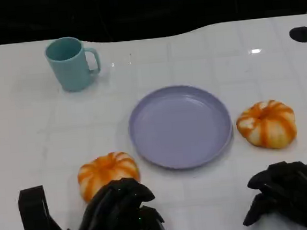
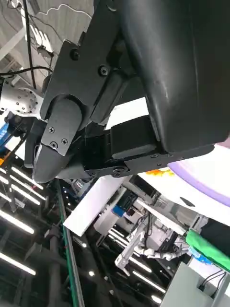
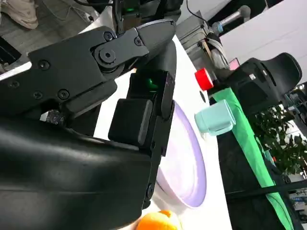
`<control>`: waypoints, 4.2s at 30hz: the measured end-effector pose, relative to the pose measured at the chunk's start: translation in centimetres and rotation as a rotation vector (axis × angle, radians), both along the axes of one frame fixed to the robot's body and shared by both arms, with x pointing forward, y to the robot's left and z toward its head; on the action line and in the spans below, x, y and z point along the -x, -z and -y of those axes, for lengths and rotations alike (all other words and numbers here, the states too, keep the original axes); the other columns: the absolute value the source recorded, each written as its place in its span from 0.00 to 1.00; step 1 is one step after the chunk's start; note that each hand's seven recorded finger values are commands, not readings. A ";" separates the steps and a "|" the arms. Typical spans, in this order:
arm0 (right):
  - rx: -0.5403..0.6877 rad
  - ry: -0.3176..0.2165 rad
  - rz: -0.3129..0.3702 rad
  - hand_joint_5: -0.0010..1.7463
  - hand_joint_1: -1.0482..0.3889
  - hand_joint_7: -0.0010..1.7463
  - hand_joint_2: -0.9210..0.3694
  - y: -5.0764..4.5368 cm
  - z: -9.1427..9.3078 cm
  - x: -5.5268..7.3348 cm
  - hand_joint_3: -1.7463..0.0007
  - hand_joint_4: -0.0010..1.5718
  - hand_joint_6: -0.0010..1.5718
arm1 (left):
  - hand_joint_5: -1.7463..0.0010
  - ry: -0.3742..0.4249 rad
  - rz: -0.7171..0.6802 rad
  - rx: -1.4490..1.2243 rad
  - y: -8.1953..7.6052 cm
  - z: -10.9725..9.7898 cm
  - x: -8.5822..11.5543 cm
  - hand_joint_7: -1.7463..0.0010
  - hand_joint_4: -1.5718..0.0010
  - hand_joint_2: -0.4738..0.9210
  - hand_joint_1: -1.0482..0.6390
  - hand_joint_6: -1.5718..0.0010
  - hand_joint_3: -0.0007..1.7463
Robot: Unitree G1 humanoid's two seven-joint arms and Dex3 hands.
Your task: Grasp the bread from the table and place it into the plate.
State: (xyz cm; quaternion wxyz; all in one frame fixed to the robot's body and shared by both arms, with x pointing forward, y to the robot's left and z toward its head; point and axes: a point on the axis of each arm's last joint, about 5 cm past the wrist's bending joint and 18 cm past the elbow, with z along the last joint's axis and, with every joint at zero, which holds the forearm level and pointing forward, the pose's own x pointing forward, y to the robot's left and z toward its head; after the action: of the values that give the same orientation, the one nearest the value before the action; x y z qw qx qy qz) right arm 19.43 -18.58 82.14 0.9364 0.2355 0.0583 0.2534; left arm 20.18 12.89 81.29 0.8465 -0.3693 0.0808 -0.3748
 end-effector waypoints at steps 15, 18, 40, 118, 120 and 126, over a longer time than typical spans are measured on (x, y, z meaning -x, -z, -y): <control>0.000 -0.001 0.002 0.19 0.21 0.06 0.12 -0.01 0.0 0.0 1.00 1.00 1.00 | 0.98 -0.107 0.411 -0.193 -2.2 -1.2 -0.6 1.00 0.13 1.00 0.16 0.31 0.01; 0.000 -0.002 0.002 0.20 0.20 0.06 0.12 -0.01 0.0 0.0 1.00 1.00 1.00 | 1.00 -0.144 0.498 -0.291 -2.9 -1.8 -1.0 1.00 0.17 1.00 0.16 0.36 0.01; 0.005 0.008 -0.002 0.20 0.21 0.06 0.13 -0.48 -0.2 -0.2 1.00 1.00 1.00 | 1.00 -0.342 1.054 -1.002 -9.7 -4.6 -2.1 1.00 0.53 1.00 0.12 0.67 0.06; 0.002 -0.007 0.002 0.18 0.22 0.05 0.13 -0.76 -0.3 0.1 1.00 1.00 1.00 | 0.00 -0.117 1.141 -1.927 -6.5 -1.6 -4.0 0.00 0.49 0.91 0.25 0.93 0.01; 0.001 -0.007 0.002 0.18 0.22 0.05 0.13 -0.76 -0.2 0.1 1.00 1.00 1.00 | 0.03 -0.114 1.142 -1.928 -6.4 -1.6 -4.1 0.00 0.40 0.92 0.26 0.89 0.01; 0.001 -0.007 -0.001 0.19 0.22 0.06 0.13 -0.74 -0.2 0.2 1.00 1.00 1.00 | 0.08 -0.125 1.143 -1.917 -5.6 -1.5 -4.8 0.08 0.14 0.94 0.34 0.60 0.01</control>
State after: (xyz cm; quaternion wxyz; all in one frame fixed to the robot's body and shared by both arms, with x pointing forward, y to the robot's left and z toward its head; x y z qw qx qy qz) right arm 19.26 -18.35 82.88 0.9357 0.2349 0.0596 0.2564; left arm 24.96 14.44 86.93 0.7113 0.6593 -0.0832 -0.2290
